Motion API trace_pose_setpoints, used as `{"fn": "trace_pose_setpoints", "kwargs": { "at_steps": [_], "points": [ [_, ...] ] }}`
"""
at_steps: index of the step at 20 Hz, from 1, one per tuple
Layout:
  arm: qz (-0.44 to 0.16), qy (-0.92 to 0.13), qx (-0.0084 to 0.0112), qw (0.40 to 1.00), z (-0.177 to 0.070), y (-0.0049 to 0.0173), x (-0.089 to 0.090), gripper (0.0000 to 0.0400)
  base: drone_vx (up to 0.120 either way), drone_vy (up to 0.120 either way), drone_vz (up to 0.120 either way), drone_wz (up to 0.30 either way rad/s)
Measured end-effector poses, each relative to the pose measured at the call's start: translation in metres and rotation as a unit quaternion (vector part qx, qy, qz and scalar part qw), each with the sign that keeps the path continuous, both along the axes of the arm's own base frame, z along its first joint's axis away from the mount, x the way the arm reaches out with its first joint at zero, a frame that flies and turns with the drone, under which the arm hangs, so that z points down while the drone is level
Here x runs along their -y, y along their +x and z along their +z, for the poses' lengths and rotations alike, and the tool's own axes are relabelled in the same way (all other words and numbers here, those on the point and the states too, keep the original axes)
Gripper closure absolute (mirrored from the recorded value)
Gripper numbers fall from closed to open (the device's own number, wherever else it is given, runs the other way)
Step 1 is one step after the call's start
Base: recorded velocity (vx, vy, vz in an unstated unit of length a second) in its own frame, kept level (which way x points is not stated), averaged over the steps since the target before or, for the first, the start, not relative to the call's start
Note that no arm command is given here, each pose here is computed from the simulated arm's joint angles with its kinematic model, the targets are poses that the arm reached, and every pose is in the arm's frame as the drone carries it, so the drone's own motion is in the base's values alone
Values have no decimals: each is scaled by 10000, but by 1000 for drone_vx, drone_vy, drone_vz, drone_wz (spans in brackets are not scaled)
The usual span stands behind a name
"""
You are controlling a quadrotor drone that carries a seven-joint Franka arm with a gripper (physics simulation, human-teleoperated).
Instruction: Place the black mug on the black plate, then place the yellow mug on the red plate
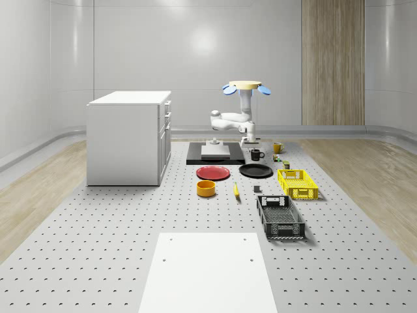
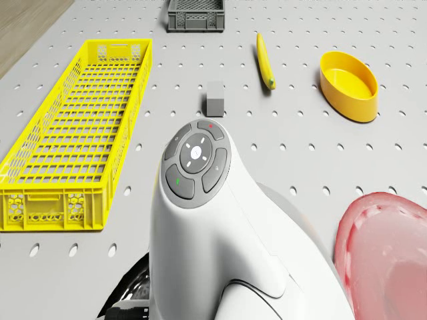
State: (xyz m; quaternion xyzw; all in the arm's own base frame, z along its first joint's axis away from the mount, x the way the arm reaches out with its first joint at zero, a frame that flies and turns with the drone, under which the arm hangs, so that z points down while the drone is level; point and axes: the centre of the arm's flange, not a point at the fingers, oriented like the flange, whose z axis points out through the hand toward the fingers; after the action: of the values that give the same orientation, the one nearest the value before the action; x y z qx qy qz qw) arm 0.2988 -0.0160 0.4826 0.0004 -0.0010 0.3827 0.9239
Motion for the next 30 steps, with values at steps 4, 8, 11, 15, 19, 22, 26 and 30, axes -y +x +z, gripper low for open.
{"fn": "trace_pose_setpoints", "kwargs": {
  "at_steps": [4, 8, 11, 15, 19, 22, 26, 30],
  "points": [
    [0, 0, 0, 10000, 0, 0, 0, 290, 110, 0, 0, 0],
    [0, 0, 0, 10000, 79, 0, 0, 290, 0, 0, 0, 0],
    [1, 0, 0, 10000, 192, 0, -1, 290, 0, 0, 0, 0],
    [1, 0, 1, 10000, 372, 0, -1, 290, 0, 0, 0, 0],
    [2, 0, 1, 10000, 529, 0, -1, 290, 0, 0, 0, 0],
    [2, -1, 1, 10000, 636, 0, -1, 290, 0, 0, 0, 0],
    [2, -1, 1, 10000, 790, 0, -2, 290, 0, 0, 0, 0],
    [3, -1, 2, 10000, 880, 0, -1, 126, 0, 0, 0, 0]
  ]
}}
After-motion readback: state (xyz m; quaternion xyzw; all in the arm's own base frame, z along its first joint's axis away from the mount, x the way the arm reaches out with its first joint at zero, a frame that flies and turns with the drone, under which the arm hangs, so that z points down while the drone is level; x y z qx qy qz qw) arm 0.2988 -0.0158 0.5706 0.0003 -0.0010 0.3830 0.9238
